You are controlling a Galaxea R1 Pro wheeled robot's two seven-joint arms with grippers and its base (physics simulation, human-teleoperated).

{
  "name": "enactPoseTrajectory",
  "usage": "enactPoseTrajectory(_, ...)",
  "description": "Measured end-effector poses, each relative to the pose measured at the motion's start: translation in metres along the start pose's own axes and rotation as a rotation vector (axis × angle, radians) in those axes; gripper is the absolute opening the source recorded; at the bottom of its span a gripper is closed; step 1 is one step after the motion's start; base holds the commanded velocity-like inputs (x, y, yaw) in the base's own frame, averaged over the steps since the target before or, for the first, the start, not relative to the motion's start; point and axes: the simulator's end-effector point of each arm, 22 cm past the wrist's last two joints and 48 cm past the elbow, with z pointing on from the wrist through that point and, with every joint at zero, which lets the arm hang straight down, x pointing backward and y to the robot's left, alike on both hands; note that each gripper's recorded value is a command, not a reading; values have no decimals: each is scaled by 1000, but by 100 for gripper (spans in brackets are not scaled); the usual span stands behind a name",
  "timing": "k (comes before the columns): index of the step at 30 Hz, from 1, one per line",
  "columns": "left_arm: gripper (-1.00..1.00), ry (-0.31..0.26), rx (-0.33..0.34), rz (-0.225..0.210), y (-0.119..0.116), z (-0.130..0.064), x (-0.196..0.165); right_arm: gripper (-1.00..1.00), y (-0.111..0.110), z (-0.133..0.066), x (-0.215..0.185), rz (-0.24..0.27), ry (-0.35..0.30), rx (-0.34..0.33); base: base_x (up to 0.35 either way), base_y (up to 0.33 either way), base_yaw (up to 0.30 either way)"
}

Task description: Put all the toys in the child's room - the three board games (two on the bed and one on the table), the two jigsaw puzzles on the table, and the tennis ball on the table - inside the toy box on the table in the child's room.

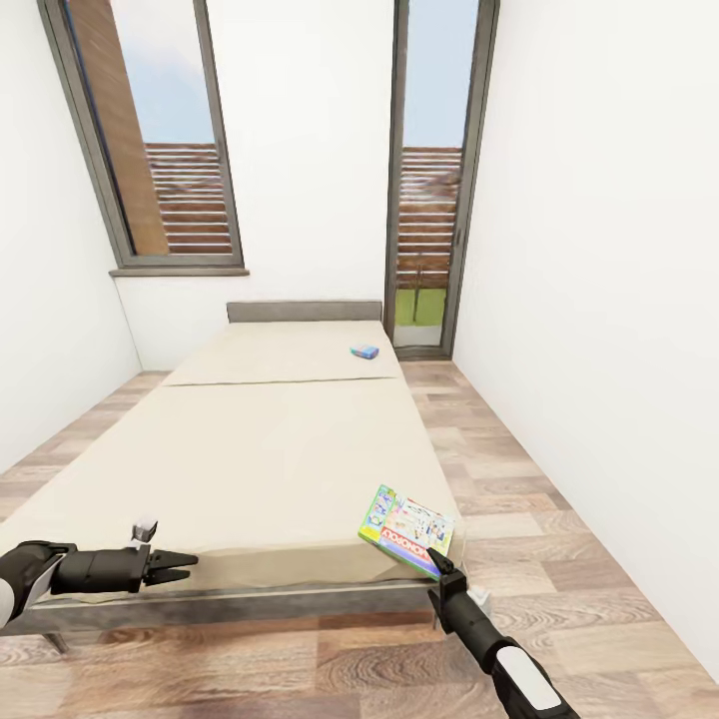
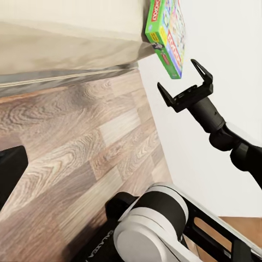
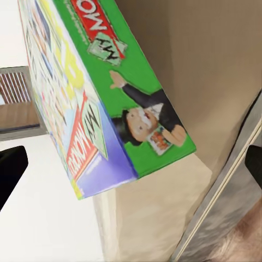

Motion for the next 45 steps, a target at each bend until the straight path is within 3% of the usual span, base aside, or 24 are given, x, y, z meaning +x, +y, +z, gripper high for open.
enactPoseTrajectory(45, 100, 1, 0, 0, 0, 0, 0, 100, 0, 0, 0, -2, 1, 0, 24, 0, 0)
